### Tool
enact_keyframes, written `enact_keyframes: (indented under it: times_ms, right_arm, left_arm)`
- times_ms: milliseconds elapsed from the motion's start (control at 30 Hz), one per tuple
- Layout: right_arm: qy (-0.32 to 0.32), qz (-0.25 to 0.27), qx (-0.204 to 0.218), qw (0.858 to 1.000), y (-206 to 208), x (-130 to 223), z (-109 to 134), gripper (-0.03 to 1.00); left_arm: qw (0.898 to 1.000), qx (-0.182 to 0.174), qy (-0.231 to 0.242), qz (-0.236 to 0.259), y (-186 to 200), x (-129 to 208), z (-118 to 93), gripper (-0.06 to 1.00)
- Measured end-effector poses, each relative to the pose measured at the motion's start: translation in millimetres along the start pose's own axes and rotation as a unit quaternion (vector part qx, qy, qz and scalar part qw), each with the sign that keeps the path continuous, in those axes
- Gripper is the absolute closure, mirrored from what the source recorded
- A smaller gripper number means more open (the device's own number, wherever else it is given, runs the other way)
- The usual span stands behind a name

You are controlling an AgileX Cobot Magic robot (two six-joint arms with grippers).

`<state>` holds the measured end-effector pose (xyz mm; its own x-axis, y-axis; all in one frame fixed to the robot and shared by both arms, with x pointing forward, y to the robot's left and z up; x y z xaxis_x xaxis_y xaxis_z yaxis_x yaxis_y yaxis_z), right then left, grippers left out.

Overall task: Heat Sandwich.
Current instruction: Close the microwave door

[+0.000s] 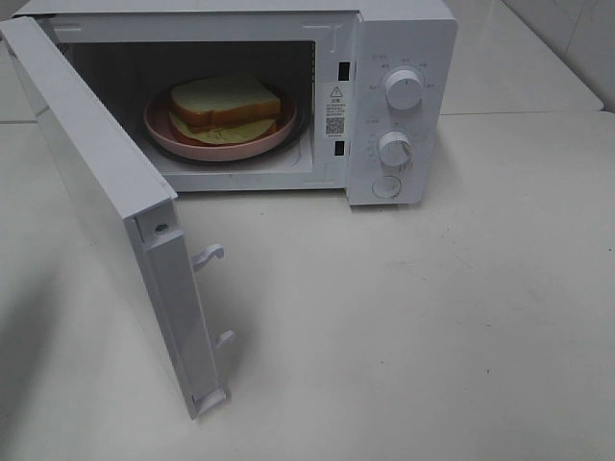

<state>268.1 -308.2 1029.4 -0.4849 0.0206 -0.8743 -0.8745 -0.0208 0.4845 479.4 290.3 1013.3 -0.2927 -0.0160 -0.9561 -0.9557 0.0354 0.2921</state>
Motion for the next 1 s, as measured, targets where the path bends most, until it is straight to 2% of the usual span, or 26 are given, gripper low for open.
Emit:
enact_keyframes:
  times_ms: [100,200,233,267,333,567,800,1000]
  right_arm:
    - [0.000,0.000,0.000,1.000,0.0,0.0,0.0,0.27]
    - [0.001,0.000,0.000,1.000,0.0,0.0,0.0,0.28]
    - [0.001,0.000,0.000,1.000,0.0,0.0,0.0,0.28]
    - [0.001,0.000,0.000,1.000,0.0,0.0,0.0,0.28]
    - [0.001,0.000,0.000,1.000,0.0,0.0,0.0,0.28]
    - [0.001,0.000,0.000,1.000,0.0,0.0,0.0,0.28]
    - [0.001,0.000,0.000,1.000,0.0,0.0,0.0,0.28]
    - [0.001,0.000,0.000,1.000,0.0,0.0,0.0,0.28]
  left_arm:
    - [1.000,0.015,0.001,-0.007,-2.8,-0.8,-6.2,0.94]
    - [0.996,0.072,-0.032,-0.031,-6.9,-3.9,-30.1,0.94]
    - [0.996,0.072,-0.032,-0.031,-6.9,-3.9,-30.1,0.94]
    - [0.993,0.098,-0.044,-0.039,-9.4,-3.2,-41.2,0.94]
    - [0.992,0.116,-0.043,-0.041,-11.5,-1.9,-48.6,0.94]
    - [0.989,0.134,-0.042,-0.037,-18.5,4.0,-57.1,0.94]
    - [0.982,0.178,-0.063,-0.030,-21.7,14.1,-81.7,0.94]
    - [0.979,0.196,-0.050,-0.036,-28.7,21.1,-96.3,0.94]
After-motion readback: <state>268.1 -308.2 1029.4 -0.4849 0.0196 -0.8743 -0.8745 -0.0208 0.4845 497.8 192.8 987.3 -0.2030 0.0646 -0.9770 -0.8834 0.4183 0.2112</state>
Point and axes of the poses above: a point on each arm's last joint axis where the gripper is mounted, y pointing back along that axis away from the gripper, z along the wrist's bending axis when the last joint is at zero, x = y × z, the point moved 4 cm from there along -y, pointing out along that axis toward the gripper, and after that the axes turned 1 degree about -y, right-handed, at the moved point
